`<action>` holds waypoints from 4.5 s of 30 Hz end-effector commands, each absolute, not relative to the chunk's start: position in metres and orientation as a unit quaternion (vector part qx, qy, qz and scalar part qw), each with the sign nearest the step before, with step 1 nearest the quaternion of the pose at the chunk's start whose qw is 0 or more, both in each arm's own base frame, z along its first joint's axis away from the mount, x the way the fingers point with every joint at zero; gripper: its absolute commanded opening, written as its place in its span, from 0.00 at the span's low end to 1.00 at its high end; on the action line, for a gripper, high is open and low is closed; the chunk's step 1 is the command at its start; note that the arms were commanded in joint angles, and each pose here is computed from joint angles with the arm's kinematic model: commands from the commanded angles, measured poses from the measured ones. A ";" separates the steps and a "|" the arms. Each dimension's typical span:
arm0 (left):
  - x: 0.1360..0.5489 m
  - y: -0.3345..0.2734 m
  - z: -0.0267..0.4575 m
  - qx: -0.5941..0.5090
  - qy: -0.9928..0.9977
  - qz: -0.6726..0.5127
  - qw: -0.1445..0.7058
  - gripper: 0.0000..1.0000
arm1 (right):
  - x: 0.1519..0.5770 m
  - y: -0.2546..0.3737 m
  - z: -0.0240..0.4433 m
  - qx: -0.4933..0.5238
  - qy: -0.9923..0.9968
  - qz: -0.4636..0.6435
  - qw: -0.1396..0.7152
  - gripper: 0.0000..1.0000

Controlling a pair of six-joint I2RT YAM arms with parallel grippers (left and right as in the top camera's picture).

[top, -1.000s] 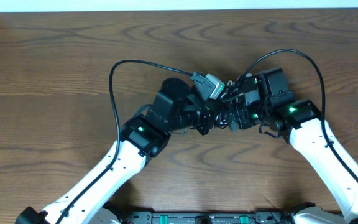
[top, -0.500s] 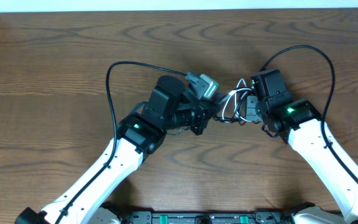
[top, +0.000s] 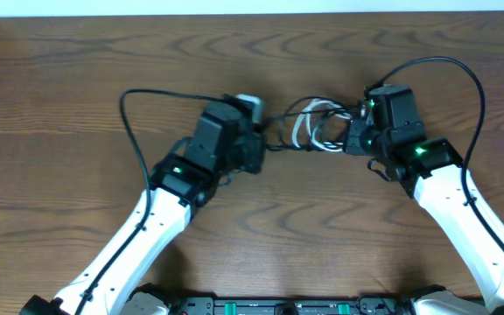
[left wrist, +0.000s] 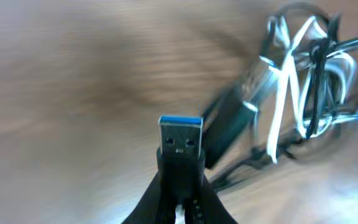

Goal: Untangle cables

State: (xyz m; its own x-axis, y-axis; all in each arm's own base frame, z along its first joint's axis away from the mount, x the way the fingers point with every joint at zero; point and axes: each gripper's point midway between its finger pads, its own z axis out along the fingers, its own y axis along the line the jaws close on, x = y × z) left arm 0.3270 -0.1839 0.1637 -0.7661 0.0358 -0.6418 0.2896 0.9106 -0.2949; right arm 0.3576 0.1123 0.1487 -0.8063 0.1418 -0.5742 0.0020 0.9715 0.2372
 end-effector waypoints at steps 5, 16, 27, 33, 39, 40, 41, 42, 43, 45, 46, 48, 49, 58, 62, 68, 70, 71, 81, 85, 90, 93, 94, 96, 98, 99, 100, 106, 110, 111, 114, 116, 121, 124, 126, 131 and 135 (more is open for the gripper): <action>0.332 -0.075 0.147 -0.136 0.940 -0.050 0.309 0.08 | 0.374 0.056 0.156 0.116 0.929 0.013 0.352 0.01; 0.307 -0.197 0.195 0.102 0.881 -0.379 0.264 0.46 | 0.372 0.070 0.154 0.105 0.934 0.049 0.339 0.54; 0.312 -0.202 0.203 0.167 0.862 -0.369 0.306 0.51 | 0.338 0.134 0.145 -0.104 0.941 0.170 0.274 0.99; 0.311 -0.159 0.161 0.094 0.927 -0.245 0.268 0.34 | 0.321 0.136 0.130 -0.112 0.953 0.160 0.233 0.99; 0.321 -0.150 0.162 0.062 0.930 -0.224 0.285 0.31 | 0.314 0.182 0.105 -0.216 0.936 0.169 0.221 0.99; 0.322 -0.150 0.162 0.057 0.930 -0.226 0.285 0.31 | 0.315 0.188 0.100 -0.226 0.934 0.168 0.219 0.99; 0.322 -0.150 0.162 0.052 0.930 -0.227 0.283 0.31 | 0.316 0.194 0.094 -0.236 0.933 0.166 0.217 0.99; 0.321 -0.150 0.161 0.049 0.931 -0.229 0.281 0.31 | 0.317 0.199 0.086 -0.242 0.933 0.161 0.214 0.99; 0.319 -0.151 0.161 0.050 0.931 -0.232 0.277 0.31 | 0.319 0.203 0.075 -0.246 0.934 0.154 0.207 0.99; 0.317 -0.151 0.160 0.047 0.933 -0.234 0.271 0.31 | 0.320 0.206 0.060 -0.249 0.937 0.149 0.196 0.99; 0.316 -0.151 0.159 0.047 0.934 -0.233 0.269 0.30 | 0.321 0.207 0.053 -0.248 0.938 0.148 0.190 0.98; 0.314 -0.150 0.157 0.046 0.936 -0.231 0.262 0.30 | 0.321 0.207 0.040 -0.243 0.942 0.147 0.177 0.97; 0.313 -0.150 0.156 0.045 0.937 -0.230 0.260 0.31 | 0.321 0.207 0.036 -0.242 0.943 0.146 0.173 0.94; 0.313 -0.150 0.156 0.045 0.937 -0.230 0.259 0.31 | 0.324 0.211 0.028 -0.217 0.949 0.152 0.169 0.64; 0.312 -0.150 0.156 0.045 0.937 -0.230 0.259 0.36 | 0.329 0.213 0.030 -0.193 0.952 0.160 0.177 0.62; 0.311 -0.149 0.155 0.045 0.938 -0.229 0.255 0.38 | 0.332 0.214 0.031 -0.192 0.951 0.161 0.182 0.61; 0.311 -0.149 0.155 0.045 0.938 -0.229 0.255 0.39 | 0.332 0.215 0.031 -0.192 0.951 0.162 0.182 0.59; 0.311 -0.149 0.155 0.045 0.938 -0.229 0.255 0.39 | 0.332 0.215 0.031 -0.192 0.951 0.162 0.182 0.59; 0.311 -0.149 0.154 0.044 0.938 -0.229 0.255 0.38 | 0.324 0.229 0.032 -0.212 0.946 0.166 0.182 0.57; 0.310 -0.149 0.154 0.044 0.939 -0.229 0.254 0.38 | 0.322 0.236 0.030 -0.221 0.943 0.168 0.184 0.58; 0.310 -0.149 0.154 0.044 0.939 -0.228 0.252 0.38 | 0.318 0.236 0.010 -0.222 0.948 0.162 0.161 0.57; 0.310 -0.149 0.153 0.044 0.939 -0.228 0.252 0.38 | 0.314 0.234 -0.003 -0.221 0.952 0.156 0.144 0.55; 0.310 -0.149 0.153 0.044 0.939 -0.228 0.252 0.37 | 0.313 0.233 -0.006 -0.220 0.953 0.155 0.140 0.53; 0.310 -0.149 0.153 0.044 0.939 -0.228 0.252 0.33 | 0.313 0.233 -0.008 -0.216 0.954 0.155 0.137 0.48; 0.310 -0.149 0.154 0.044 0.939 -0.228 0.252 0.31 | 0.314 0.233 -0.006 -0.211 0.955 0.157 0.140 0.35; 0.310 -0.149 0.154 0.044 0.939 -0.228 0.252 0.30 | 0.315 0.234 -0.005 -0.207 0.955 0.158 0.141 0.27; 0.310 -0.149 0.154 0.044 0.939 -0.228 0.252 0.29 | 0.316 0.234 -0.001 -0.201 0.956 0.160 0.143 0.21; 0.310 -0.149 0.153 0.044 0.940 -0.228 0.252 0.28 | 0.331 0.239 0.055 -0.189 0.951 0.182 0.164 0.10; 0.309 -0.149 0.153 0.044 0.940 -0.228 0.250 0.27 | 0.339 0.243 0.107 -0.200 0.943 0.187 0.191 0.08; 0.309 -0.149 0.153 0.044 0.940 -0.227 0.249 0.27 | 0.341 0.243 0.120 -0.205 0.940 0.188 0.198 0.07; 0.308 -0.148 0.152 0.044 0.941 -0.227 0.248 0.27 | 0.348 0.242 0.160 -0.204 0.934 0.184 0.228 0.04; 0.308 -0.148 0.152 0.044 0.941 -0.227 0.249 0.27 | 0.353 0.239 0.184 -0.200 0.931 0.174 0.253 0.02; 0.308 -0.148 0.152 0.044 0.941 -0.227 0.247 0.27 | 0.370 0.206 0.200 -0.142 0.941 0.089 0.296 0.01; 0.307 -0.148 0.151 0.043 0.942 -0.227 0.245 0.27 | 0.365 0.194 0.189 -0.133 0.950 0.059 0.276 0.09; 0.307 -0.148 0.151 0.043 0.942 -0.227 0.245 0.23 | 0.356 0.190 0.175 -0.133 0.957 0.052 0.254 0.31; 0.307 -0.148 0.151 0.045 0.941 -0.226 0.246 0.21 | 0.325 0.194 0.117 -0.154 0.970 0.058 0.177 0.66; 0.307 -0.147 0.151 0.050 0.942 -0.223 0.248 0.22 | 0.321 0.217 0.096 -0.171 0.966 0.095 0.168 0.67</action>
